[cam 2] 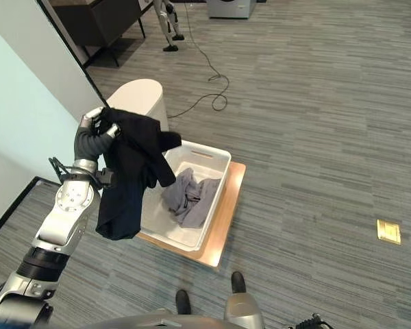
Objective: Pick up bed clothes into laundry basket.
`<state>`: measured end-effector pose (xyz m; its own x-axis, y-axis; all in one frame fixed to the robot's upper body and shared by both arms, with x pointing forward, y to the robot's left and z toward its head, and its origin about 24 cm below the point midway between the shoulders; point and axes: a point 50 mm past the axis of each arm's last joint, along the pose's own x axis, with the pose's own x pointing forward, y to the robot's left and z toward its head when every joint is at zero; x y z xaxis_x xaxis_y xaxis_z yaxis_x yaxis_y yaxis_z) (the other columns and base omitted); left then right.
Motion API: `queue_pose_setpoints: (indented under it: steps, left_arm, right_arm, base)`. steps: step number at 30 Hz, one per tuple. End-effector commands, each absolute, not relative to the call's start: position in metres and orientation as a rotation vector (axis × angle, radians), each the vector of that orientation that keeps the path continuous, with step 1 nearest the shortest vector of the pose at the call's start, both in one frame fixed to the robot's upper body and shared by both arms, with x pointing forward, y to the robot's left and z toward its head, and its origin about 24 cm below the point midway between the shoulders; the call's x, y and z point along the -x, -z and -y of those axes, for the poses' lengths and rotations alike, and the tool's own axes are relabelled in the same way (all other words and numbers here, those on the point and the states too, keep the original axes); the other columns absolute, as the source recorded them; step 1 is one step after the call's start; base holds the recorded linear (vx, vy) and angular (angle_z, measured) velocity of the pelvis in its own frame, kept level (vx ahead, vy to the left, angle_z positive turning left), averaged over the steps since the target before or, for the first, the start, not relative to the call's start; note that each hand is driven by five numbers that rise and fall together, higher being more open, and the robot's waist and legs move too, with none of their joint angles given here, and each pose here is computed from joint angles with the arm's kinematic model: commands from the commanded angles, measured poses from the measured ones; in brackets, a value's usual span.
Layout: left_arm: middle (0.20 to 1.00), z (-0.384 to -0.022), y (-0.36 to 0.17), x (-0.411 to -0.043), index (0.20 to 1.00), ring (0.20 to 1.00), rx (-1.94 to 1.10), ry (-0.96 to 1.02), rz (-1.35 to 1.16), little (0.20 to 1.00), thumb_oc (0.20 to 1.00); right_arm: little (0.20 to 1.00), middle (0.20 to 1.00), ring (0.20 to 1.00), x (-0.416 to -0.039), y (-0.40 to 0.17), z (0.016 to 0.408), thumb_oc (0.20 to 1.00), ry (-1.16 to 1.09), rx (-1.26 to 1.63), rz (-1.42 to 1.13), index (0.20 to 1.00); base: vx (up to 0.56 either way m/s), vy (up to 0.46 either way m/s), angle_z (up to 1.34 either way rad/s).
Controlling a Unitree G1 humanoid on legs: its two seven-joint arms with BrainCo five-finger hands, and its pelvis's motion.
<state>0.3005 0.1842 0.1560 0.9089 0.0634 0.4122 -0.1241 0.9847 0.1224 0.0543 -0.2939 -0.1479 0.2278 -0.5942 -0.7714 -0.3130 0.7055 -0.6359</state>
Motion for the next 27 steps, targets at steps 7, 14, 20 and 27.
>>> queue_pose_setpoints:
  steps: [7,14,20,27]
  left_arm:
    - [0.2,-0.18,-0.184,-0.328,0.2,0.2,-0.123,-0.123,0.489,0.2,0.2]
    - [0.2,-0.176,-0.16,-0.342,0.2,0.2,-0.125,-0.138,0.361,0.2,0.2]
    - [0.2,-0.162,-0.115,-0.349,0.2,0.2,-0.13,-0.11,0.175,0.2,0.2]
    - [0.2,-0.13,-0.074,-0.348,0.2,0.2,-0.101,-0.047,0.011,0.2,0.2]
  right_arm:
    - [1.0,1.0,1.0,-0.049,0.149,0.294,1.0,0.222,0.849,-1.423,1.0]
    - [1.0,1.0,1.0,-0.054,0.149,0.292,1.0,0.215,0.854,-1.402,1.0]
    - [1.0,1.0,1.0,-0.07,0.146,0.293,1.0,0.216,0.879,-1.353,1.0]
    - [1.0,1.0,1.0,-0.081,0.144,0.292,1.0,0.217,0.904,-1.321,1.0]
  base:
    - [0.0,-0.004,0.0]
    - [0.0,-0.012,-0.03]
    - [-0.02,-0.018,-0.09]
    - [-0.02,-0.015,-0.1]
